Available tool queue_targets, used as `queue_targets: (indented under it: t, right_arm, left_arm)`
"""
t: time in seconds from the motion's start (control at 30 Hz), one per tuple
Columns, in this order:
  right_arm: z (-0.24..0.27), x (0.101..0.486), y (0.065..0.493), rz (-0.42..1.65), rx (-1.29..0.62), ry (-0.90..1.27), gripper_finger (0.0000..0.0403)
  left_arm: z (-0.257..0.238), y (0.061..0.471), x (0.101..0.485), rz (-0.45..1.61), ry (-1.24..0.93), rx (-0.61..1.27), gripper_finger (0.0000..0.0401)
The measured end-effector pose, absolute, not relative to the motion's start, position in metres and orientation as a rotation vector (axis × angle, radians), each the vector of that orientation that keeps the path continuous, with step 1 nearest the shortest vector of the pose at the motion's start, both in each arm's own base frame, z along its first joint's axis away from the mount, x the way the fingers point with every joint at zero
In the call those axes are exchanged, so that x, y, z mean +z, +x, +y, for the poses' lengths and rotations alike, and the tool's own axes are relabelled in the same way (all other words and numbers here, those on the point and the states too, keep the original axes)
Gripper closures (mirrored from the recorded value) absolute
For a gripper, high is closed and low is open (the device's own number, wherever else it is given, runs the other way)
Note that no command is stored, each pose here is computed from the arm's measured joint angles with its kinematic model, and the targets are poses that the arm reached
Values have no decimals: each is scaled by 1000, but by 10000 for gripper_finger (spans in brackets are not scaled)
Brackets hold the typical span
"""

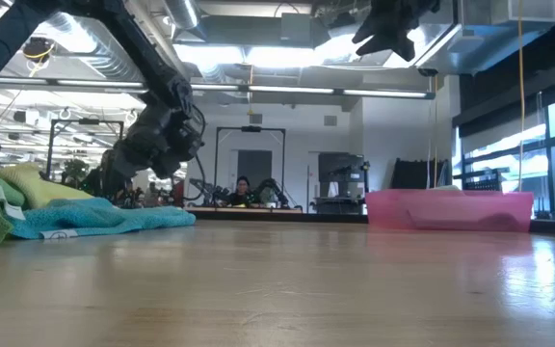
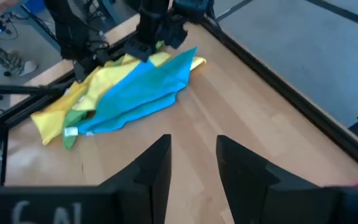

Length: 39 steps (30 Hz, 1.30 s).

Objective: Fold microfiber towels
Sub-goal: Fold the blue towel

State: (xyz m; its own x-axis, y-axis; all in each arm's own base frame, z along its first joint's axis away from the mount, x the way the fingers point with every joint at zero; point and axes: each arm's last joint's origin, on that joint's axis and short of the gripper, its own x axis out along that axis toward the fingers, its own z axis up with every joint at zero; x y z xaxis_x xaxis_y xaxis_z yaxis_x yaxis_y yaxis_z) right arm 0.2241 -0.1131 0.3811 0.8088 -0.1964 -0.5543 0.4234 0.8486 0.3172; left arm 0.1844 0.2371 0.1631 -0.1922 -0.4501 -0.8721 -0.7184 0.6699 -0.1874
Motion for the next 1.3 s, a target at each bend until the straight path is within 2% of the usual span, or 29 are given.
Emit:
queue_targets:
  t: [0.2, 0.6, 1.3]
  right_arm:
    - [-114, 381, 224, 528, -346, 446, 273]
    - [-114, 381, 224, 524, -356, 481, 273]
    - [-114, 381, 224, 524, -371, 472, 273]
  left_arm:
    - [236, 185, 161, 1814, -927, 299, 272]
    - [218, 171, 138, 1911, -944, 247, 273]
    - [229, 185, 153, 1852, -887, 272, 273]
